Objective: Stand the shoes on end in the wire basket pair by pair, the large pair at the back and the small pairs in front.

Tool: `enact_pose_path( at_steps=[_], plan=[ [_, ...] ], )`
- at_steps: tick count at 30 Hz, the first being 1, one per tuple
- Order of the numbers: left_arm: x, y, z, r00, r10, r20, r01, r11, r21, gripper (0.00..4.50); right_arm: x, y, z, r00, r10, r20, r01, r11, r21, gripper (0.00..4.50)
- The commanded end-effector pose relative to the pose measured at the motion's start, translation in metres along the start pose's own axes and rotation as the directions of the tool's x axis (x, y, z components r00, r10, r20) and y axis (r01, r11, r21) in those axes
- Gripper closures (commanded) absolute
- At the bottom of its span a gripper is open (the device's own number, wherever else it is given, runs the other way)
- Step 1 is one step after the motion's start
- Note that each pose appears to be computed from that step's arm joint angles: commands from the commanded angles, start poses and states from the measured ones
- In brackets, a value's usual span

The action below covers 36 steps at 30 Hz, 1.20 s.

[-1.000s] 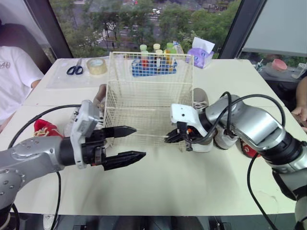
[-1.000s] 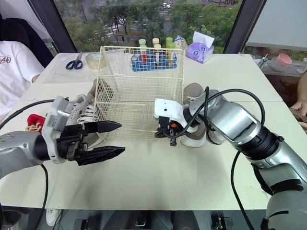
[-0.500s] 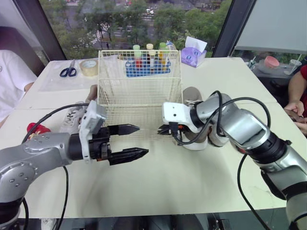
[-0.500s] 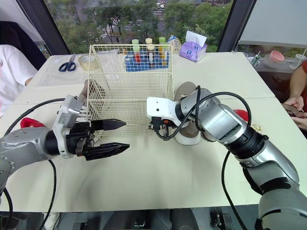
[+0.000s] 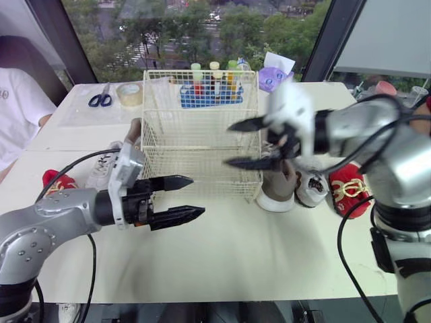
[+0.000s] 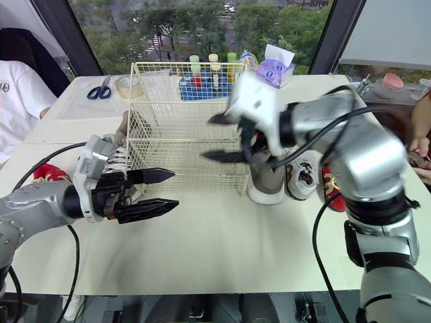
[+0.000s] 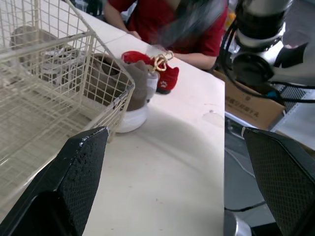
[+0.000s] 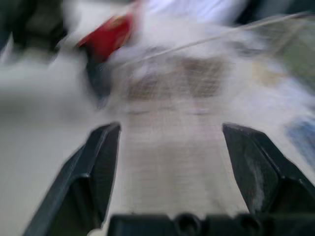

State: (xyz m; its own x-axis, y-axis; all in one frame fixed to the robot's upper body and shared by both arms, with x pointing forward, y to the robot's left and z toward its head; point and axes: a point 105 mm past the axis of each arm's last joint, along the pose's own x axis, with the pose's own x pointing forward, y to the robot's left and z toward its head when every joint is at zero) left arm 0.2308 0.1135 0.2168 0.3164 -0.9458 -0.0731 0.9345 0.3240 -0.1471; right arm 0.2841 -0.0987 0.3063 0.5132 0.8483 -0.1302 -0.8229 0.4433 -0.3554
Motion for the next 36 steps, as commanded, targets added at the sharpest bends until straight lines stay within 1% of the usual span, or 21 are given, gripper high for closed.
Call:
enact_pose_path(
  at_steps=[1, 2, 3, 5, 6, 8, 9, 14, 16, 18, 20, 22, 24, 27, 29, 31, 36],
  plan=[
    [0.005, -0.011, -0.001, 0.999, -0.025, -0.023, 0.025, 1.0, 0.002, 0.0, -0.031, -0.023, -0.016, 0.943, -0.325, 0.077, 0.318, 0.944, 0.092, 0.4],
    [0.007, -0.014, -0.002, 0.999, -0.034, -0.014, 0.034, 0.999, -0.016, 0.0, -0.035, -0.025, -0.028, 0.915, -0.396, 0.075, 0.384, 0.913, 0.141, 0.05],
    [0.008, -0.015, -0.003, 0.999, -0.032, -0.005, 0.031, 0.999, -0.027, 0.0, -0.038, -0.026, -0.039, 0.888, -0.454, 0.069, 0.436, 0.88, 0.187, 0.02],
    [0.011, -0.018, -0.01, 0.999, -0.032, -0.023, 0.03, 0.998, -0.047, 0.0, -0.041, -0.027, -0.06, 0.816, -0.575, 0.048, 0.554, 0.803, 0.219, 0.02],
    [0.013, -0.017, -0.015, 0.999, -0.026, -0.045, 0.024, 0.999, -0.048, 0.0, -0.042, -0.024, -0.077, 0.775, -0.631, 0.02, 0.61, 0.756, 0.236, 0.02],
    [0.015, -0.016, -0.023, 0.996, -0.03, -0.081, 0.027, 0.998, -0.048, 0.0, -0.04, -0.011, -0.106, 0.728, -0.685, -0.035, 0.668, 0.696, 0.262, 0.02],
    [0.016, -0.014, -0.025, 0.996, -0.026, -0.088, 0.023, 0.999, -0.044, 0.0, -0.038, -0.005, -0.113, 0.714, -0.699, -0.046, 0.68, 0.675, 0.286, 0.02],
    [0.016, -0.005, -0.025, 0.997, -0.002, -0.076, -0.001, 0.999, -0.034, 0.0, -0.023, 0.009, -0.13, 0.712, -0.698, -0.077, 0.681, 0.659, 0.319, 0.02],
    [0.017, -0.005, -0.026, 0.997, -0.002, -0.076, 0.0, 1.0, -0.031, 0.0, -0.022, 0.007, -0.137, 0.694, -0.713, -0.104, 0.704, 0.64, 0.309, 0.02],
    [0.018, -0.004, -0.026, 0.997, -0.001, -0.074, -0.001, 1.0, -0.026, 0.0, -0.027, 0.002, -0.149, 0.656, -0.743, -0.134, 0.742, 0.602, 0.294, 0.02],
    [0.019, -0.003, -0.026, 0.998, 0.002, -0.07, -0.003, 1.0, -0.023, 0.0, -0.024, 0.002, -0.158, 0.66, -0.737, -0.145, 0.741, 0.606, 0.289, 0.02],
    [0.02, -0.001, -0.028, 0.997, 0.01, -0.082, -0.011, 1.0, -0.01, 0.0, -0.018, 0.003, -0.171, 0.664, -0.727, -0.177, 0.737, 0.595, 0.321, 0.02],
    [0.02, -0.001, -0.03, 0.996, 0.011, -0.088, -0.011, 1.0, -0.003, 0.0, -0.015, 0.004, -0.185, 0.649, -0.725, -0.232, 0.754, 0.572, 0.322, 0.02],
    [0.019, 0.0, -0.029, 0.996, 0.012, -0.084, -0.012, 1.0, 0.001, 0.0, -0.013, 0.01, -0.2, 0.638, -0.71, -0.296, 0.768, 0.565, 0.301, 0.02],
    [0.02, 0.001, -0.028, 0.997, 0.014, -0.082, -0.013, 1.0, 0.007, 0.0, -0.01, 0.013, -0.205, 0.637, -0.706, -0.31, 0.77, 0.558, 0.31, 0.5],
    [0.02, 0.001, -0.028, 0.997, 0.014, -0.078, -0.013, 1.0, 0.013, 0.0, -0.007, 0.015, -0.205, 0.636, -0.708, -0.307, 0.769, 0.553, 0.319, 1.14],
    [0.019, 0.005, -0.022, 0.998, 0.012, -0.067, -0.01, 1.0, 0.027, 0.0, -0.008, 0.026, -0.217, 0.619, -0.693, -0.37, 0.785, 0.541, 0.302, 3.32]
  ],
)
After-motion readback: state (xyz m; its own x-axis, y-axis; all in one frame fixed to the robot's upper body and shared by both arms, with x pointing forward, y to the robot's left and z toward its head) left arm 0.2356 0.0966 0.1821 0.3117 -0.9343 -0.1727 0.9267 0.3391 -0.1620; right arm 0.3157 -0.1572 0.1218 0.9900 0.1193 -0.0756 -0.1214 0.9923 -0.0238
